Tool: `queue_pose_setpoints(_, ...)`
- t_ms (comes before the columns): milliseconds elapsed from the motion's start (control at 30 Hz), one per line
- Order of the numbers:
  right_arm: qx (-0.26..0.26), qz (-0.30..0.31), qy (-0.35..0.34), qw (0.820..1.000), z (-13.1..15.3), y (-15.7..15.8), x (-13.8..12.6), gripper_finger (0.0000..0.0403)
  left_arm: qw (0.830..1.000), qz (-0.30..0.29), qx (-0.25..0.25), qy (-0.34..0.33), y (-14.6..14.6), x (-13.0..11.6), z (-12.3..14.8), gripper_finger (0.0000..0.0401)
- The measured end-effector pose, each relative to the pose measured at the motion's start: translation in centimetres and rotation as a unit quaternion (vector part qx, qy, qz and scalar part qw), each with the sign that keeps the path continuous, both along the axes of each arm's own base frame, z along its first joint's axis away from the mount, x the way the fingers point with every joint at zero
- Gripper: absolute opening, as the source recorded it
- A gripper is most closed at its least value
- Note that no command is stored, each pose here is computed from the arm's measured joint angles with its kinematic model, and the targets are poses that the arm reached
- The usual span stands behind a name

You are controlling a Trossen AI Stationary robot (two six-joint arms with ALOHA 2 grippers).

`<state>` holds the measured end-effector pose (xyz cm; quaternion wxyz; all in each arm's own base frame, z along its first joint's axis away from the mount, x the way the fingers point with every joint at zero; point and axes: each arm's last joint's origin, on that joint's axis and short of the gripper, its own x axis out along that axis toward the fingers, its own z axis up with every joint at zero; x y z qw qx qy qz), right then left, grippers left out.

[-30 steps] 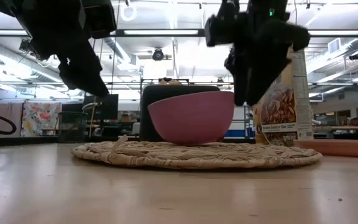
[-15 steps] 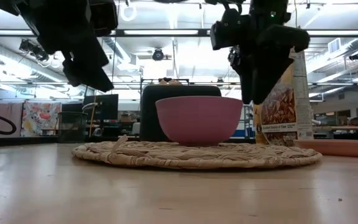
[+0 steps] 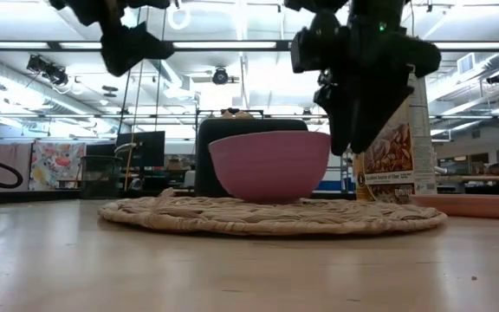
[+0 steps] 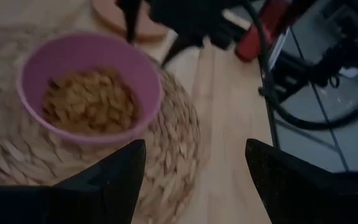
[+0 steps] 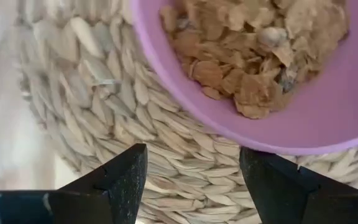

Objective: Arrange a breakfast setting
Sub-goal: Put the brown plate on the brown placemat

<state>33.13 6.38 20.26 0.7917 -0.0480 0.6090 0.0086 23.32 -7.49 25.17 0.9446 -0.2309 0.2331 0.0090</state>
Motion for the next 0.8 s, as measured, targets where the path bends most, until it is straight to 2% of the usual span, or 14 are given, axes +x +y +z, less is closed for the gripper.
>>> queue_pose_setpoints(67, 0.002, -0.001, 0.006, 1.000, 0.0, 0.1, -0.1, 0.0258, 1.000, 0.005, 0.002, -0.011, 0.4, -0.2, 0.5, 0.0281)
queue_pose_setpoints(200, 0.009, -0.033, 0.063, 0.997, 0.3, 0.2, -1.6, 0.0258, 1.000, 0.013, 0.001, -0.021, 0.8, -0.2, 0.8, 0.0281)
queue_pose_setpoints(267, 0.023, -0.072, 0.101, 0.992, 0.8, 0.3, -2.8, 0.0258, 1.000, 0.013, 0.001, -0.024, 0.8, -0.2, 0.9, 0.0281)
queue_pose_setpoints(367, 0.037, -0.163, 0.154, 0.974, 0.9, 0.2, -4.2, 0.0256, 1.000, 0.015, 0.002, -0.027, 0.8, -0.2, 0.9, 0.0281)
queue_pose_setpoints(467, 0.049, -0.227, 0.184, 0.955, -0.3, 0.0, -5.2, 0.0243, 0.999, 0.020, 0.002, -0.032, 0.9, -0.1, 1.0, 0.0281)
queue_pose_setpoints(600, 0.044, -0.283, 0.195, 0.938, -2.8, -0.3, -6.4, 0.0216, 0.999, 0.018, 0.005, -0.035, 0.9, -0.1, 1.1, 0.0281)
queue_pose_setpoints(800, 0.039, -0.317, 0.198, 0.927, -5.4, -0.8, -7.7, 0.0168, 0.999, 0.017, 0.007, -0.034, 0.9, -0.1, 1.0, 0.0281)
